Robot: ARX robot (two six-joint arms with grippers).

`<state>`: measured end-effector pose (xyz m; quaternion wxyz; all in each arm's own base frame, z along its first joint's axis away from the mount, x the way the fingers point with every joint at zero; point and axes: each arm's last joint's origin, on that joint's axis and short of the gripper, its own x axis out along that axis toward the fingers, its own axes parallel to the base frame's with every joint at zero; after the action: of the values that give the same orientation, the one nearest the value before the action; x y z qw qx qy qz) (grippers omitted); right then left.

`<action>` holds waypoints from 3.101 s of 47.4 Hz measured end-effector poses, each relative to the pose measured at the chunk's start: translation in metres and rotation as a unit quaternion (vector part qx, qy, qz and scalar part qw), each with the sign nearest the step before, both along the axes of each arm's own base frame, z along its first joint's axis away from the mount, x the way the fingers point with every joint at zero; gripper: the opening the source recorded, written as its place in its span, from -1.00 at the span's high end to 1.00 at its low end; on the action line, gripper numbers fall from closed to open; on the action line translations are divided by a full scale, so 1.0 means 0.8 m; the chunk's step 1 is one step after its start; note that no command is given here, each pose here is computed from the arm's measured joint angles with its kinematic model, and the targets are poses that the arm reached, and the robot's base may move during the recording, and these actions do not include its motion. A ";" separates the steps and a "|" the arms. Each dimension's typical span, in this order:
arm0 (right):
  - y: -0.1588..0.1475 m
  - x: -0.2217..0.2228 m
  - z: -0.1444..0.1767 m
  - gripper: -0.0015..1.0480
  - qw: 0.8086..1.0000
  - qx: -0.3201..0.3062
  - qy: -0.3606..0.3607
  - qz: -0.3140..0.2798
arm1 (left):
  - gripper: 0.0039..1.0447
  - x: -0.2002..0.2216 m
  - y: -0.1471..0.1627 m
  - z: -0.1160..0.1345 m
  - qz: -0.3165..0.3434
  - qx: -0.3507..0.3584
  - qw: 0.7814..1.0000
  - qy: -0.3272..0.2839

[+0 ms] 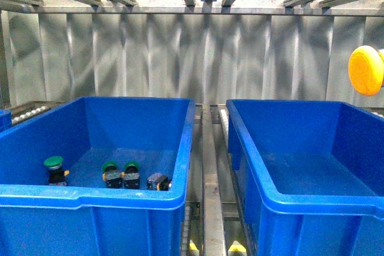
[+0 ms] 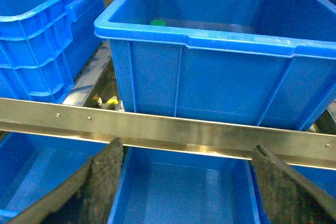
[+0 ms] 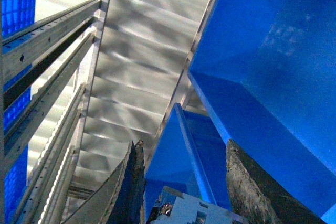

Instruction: Pick red and yellow buttons and place in box

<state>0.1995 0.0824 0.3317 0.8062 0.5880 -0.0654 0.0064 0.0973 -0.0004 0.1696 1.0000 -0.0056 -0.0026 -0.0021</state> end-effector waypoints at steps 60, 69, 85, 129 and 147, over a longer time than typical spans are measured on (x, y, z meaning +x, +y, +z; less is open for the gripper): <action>-0.054 -0.014 -0.029 0.30 0.998 -0.024 0.022 -0.053 | -0.86 0.000 0.000 0.000 0.000 0.002 1.000 -0.001; -0.064 -0.007 -0.036 0.30 0.997 -0.041 0.025 -0.066 | -0.86 0.000 0.000 0.000 0.000 0.002 1.000 0.000; -0.054 0.113 -0.014 0.30 0.903 -0.414 0.113 -0.030 | -0.86 0.000 0.000 0.000 0.001 0.002 1.000 0.000; -0.145 0.366 -0.092 0.31 0.687 -0.615 0.327 0.210 | -0.86 0.000 0.000 0.000 0.001 0.002 1.000 0.000; -0.163 0.394 -0.119 -0.43 0.687 -0.601 0.363 0.188 | -0.86 0.000 0.000 0.000 0.001 0.002 1.000 0.000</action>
<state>0.5144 -0.0481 0.2363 0.9294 -0.0659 0.3628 -0.0181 0.0973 -0.0003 0.1696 1.0000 -0.0039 -0.0030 -0.0015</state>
